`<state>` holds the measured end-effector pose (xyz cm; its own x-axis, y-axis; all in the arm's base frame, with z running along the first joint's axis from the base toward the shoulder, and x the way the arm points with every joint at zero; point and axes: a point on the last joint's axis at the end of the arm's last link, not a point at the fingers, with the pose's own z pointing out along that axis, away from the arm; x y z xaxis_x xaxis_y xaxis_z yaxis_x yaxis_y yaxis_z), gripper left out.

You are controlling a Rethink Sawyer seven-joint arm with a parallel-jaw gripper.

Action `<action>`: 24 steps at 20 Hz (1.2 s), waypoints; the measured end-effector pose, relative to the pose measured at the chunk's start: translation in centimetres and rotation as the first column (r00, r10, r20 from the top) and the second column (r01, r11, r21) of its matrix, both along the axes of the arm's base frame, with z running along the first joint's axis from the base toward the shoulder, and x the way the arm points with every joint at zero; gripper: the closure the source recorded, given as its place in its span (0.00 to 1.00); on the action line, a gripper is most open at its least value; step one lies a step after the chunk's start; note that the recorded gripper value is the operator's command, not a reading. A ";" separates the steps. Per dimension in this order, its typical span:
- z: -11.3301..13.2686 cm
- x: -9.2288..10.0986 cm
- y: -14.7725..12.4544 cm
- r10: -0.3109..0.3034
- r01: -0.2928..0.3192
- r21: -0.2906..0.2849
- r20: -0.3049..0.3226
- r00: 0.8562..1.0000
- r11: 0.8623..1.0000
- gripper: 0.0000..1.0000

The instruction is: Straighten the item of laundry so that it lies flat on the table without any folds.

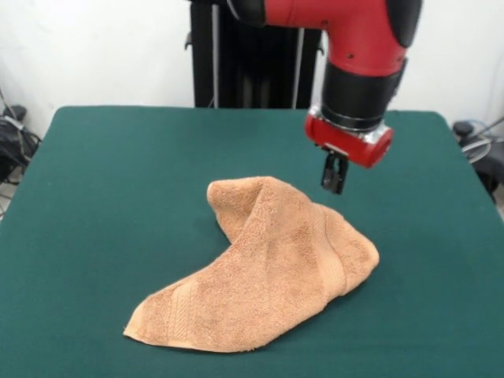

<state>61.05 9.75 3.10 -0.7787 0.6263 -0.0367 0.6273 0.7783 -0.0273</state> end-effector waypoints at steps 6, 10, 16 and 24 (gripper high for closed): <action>1.4 2.2 0.7 -0.017 0.017 0.008 0.013 1.000 1.000 1.00; 1.3 3.7 0.4 -0.031 0.031 0.011 0.024 0.999 0.999 1.00; -1.3 5.6 -2.2 -0.069 0.069 0.013 0.027 0.997 0.998 1.00; -4.2 5.8 -5.3 -0.119 0.119 0.016 0.003 0.993 0.993 1.00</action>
